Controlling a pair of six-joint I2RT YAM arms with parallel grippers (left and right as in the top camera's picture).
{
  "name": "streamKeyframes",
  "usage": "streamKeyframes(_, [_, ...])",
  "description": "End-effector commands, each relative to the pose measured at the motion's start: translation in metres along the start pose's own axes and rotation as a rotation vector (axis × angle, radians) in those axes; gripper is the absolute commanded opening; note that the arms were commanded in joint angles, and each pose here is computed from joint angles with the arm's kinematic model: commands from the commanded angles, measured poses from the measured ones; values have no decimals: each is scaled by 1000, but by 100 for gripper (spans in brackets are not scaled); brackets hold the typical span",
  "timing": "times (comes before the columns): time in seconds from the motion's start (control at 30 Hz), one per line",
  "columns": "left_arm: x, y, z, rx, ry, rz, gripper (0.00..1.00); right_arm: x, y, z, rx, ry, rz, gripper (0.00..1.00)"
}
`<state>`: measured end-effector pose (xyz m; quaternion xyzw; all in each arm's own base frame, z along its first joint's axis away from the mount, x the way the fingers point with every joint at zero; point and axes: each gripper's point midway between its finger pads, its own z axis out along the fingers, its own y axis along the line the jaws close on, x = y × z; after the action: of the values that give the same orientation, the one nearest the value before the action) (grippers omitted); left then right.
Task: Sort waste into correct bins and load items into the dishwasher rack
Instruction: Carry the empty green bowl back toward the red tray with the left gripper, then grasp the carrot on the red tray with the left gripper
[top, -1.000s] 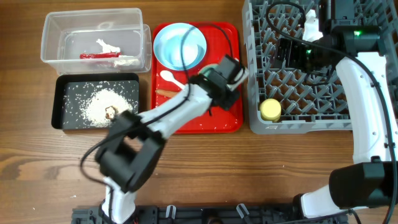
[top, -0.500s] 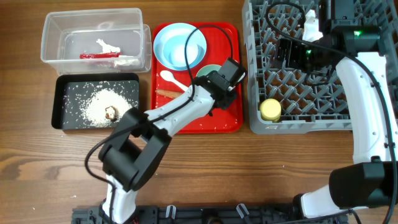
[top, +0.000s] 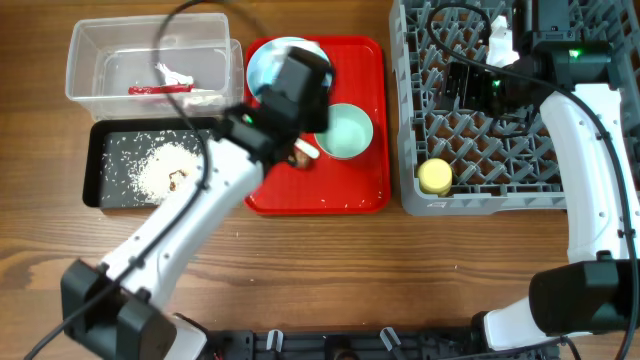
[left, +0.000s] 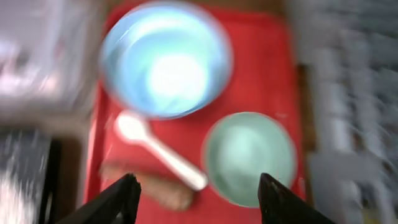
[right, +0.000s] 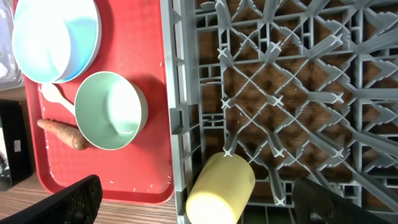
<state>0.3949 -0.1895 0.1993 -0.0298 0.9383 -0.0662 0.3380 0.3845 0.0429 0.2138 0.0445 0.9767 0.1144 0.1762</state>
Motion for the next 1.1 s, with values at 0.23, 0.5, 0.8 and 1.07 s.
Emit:
streamKeyframes(0.23, [64, 68, 99, -272, 233, -609, 61, -2, 0, -10, 7, -21, -20, 100])
streamKeyframes(0.5, [103, 63, 126, -291, 370, -639, 56, -1, -1, -10, 8, -17, -20, 99])
streamKeyframes(0.8, [119, 65, 129, -304, 426, -652, 56, -1, -1, -10, 8, -17, -21, 99])
streamKeyframes(1.07, [118, 64, 130, -184, 514, -545, 63, 2, -3, -10, 22, -6, -45, 99])
